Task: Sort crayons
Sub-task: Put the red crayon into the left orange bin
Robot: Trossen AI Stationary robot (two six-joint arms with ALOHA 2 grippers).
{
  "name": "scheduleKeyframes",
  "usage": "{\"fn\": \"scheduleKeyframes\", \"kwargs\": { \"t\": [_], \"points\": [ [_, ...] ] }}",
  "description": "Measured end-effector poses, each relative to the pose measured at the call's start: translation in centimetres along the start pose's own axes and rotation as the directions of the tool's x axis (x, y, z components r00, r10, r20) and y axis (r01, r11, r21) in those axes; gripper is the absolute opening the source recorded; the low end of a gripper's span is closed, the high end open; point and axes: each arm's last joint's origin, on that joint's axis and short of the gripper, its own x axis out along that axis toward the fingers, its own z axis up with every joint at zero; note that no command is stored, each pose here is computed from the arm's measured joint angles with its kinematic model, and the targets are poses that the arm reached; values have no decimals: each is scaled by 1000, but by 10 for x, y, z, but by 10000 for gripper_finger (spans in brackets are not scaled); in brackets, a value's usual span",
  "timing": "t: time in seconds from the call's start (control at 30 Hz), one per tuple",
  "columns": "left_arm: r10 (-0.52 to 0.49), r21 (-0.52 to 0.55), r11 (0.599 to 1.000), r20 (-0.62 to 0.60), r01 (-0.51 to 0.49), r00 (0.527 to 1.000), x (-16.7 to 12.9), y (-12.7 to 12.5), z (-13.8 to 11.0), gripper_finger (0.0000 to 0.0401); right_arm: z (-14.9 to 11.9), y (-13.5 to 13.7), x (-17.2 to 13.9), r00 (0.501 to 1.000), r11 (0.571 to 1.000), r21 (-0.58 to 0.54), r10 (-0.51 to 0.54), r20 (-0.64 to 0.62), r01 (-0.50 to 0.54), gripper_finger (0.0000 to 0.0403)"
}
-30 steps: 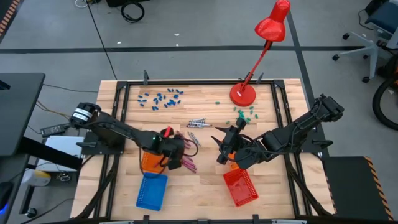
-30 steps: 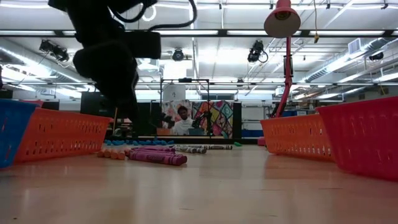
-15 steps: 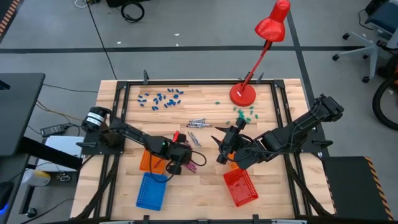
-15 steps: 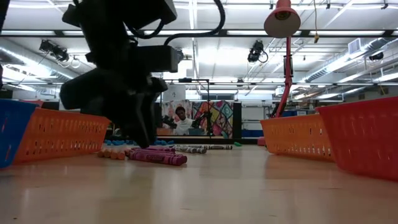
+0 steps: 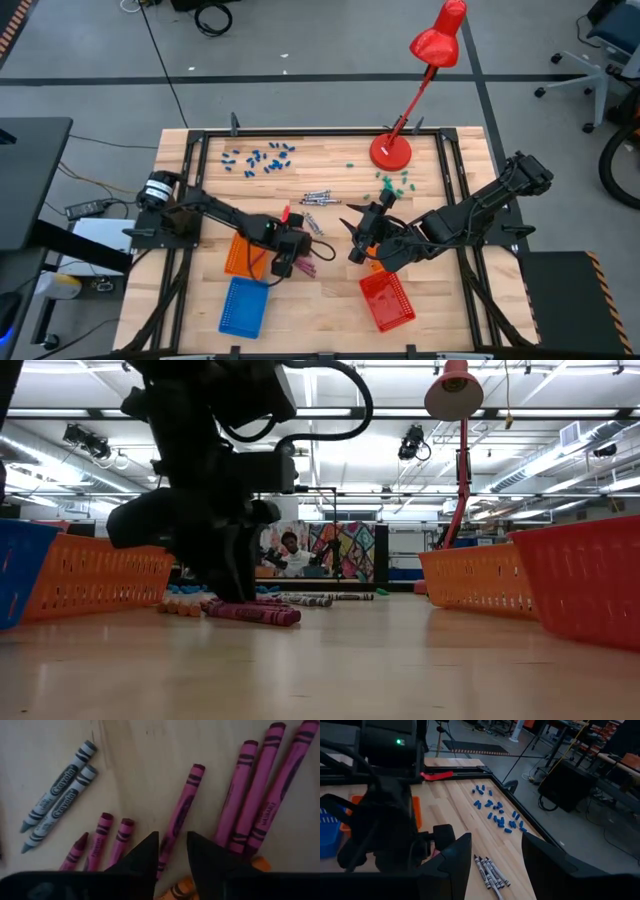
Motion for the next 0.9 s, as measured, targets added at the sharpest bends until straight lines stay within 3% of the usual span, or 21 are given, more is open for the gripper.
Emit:
{"fn": "scheduleKeyframes", "kwargs": {
  "t": [0.37,0.77,0.9],
  "points": [
    [-52,-25,998,13,52,999,-1,7,1,8,0,0,0,1000,1000,0,0,0,0,178],
    [-50,-8,999,22,51,998,0,7,2,8,0,0,0,1000,1000,0,0,0,0,178],
    [-49,-20,999,53,50,997,0,6,4,25,0,0,0,1000,1000,0,0,0,0,178]
  ]
}}
